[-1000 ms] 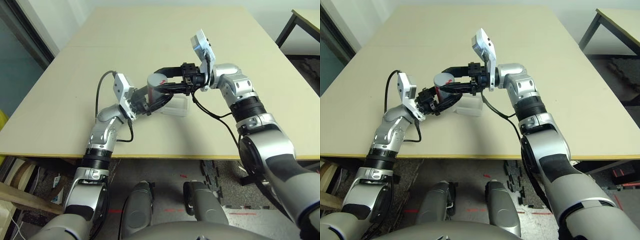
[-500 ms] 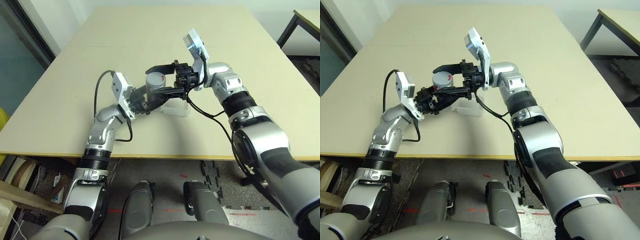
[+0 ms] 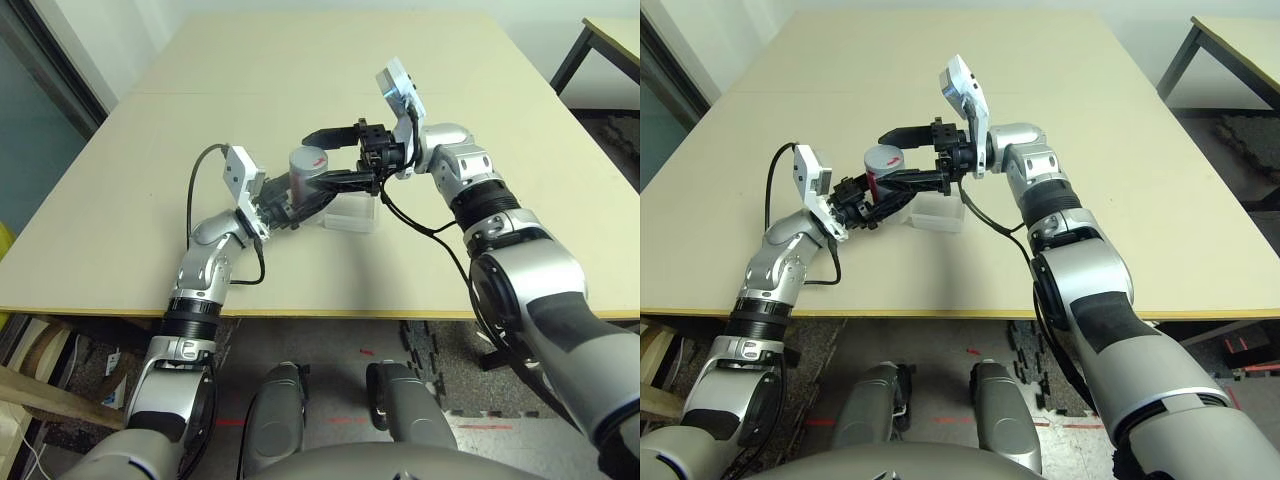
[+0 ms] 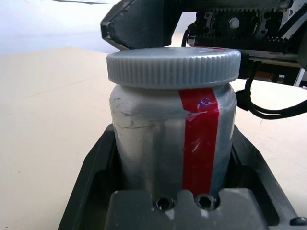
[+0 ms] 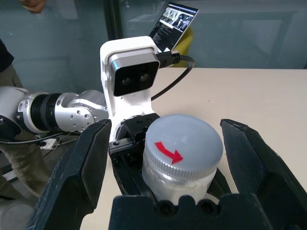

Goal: Pour the medicine from the bottle into the box.

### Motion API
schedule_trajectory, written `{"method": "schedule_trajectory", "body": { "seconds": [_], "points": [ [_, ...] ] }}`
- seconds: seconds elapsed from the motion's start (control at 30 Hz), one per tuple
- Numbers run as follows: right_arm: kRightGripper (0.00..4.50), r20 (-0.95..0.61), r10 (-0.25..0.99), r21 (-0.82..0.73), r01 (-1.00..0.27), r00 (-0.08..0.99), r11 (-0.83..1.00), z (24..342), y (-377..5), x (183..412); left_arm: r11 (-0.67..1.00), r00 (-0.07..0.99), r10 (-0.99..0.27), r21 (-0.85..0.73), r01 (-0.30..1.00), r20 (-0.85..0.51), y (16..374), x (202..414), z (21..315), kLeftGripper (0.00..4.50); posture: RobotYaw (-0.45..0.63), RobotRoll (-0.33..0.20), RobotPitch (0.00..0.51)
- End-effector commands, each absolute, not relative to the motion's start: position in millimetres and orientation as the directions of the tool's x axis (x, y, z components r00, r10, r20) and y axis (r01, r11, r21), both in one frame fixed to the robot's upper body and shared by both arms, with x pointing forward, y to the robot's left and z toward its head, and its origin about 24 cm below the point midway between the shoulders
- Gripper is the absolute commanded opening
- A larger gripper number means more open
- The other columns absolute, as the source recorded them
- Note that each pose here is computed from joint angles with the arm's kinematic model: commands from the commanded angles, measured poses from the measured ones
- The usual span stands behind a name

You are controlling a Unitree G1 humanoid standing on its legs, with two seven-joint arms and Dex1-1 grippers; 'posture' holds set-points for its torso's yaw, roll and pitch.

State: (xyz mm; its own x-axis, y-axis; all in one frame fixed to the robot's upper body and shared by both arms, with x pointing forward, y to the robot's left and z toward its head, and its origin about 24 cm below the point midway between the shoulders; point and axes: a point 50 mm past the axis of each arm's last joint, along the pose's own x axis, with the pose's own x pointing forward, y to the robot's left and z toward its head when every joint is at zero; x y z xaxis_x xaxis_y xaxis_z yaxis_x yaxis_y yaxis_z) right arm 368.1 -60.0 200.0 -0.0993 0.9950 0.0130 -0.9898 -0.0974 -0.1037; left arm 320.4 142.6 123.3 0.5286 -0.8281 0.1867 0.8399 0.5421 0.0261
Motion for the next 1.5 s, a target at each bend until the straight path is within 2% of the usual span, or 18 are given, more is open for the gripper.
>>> {"method": "schedule_trajectory", "body": {
  "seconds": [0.03,0.3,0.63,1.5],
  "points": [
    [4.50,0.019,0.995,-0.125,-0.988,-0.096,-0.093,205,-55,368,0.544,0.534,-0.830,0.026,0.839,0.163,142,321,119,2.80,-0.08,0.000,0.095],
    [4.50,0.018,0.998,-0.133,-0.989,-0.059,-0.056,203,-43,369,0.539,0.528,-0.832,0.027,0.842,0.168,140,321,120,2.80,-0.07,0.000,0.095],
    [4.50,-0.010,0.999,-0.145,-0.988,0.046,0.044,199,-43,376,0.539,0.527,-0.832,0.028,0.842,0.172,139,320,120,2.80,-0.06,0.000,0.094],
    [4.50,-0.093,0.973,-0.136,-0.971,0.211,0.198,196,-104,389,0.555,0.542,-0.822,0.029,0.831,0.175,142,320,120,2.80,-0.06,0.000,0.089]
  ]
}}
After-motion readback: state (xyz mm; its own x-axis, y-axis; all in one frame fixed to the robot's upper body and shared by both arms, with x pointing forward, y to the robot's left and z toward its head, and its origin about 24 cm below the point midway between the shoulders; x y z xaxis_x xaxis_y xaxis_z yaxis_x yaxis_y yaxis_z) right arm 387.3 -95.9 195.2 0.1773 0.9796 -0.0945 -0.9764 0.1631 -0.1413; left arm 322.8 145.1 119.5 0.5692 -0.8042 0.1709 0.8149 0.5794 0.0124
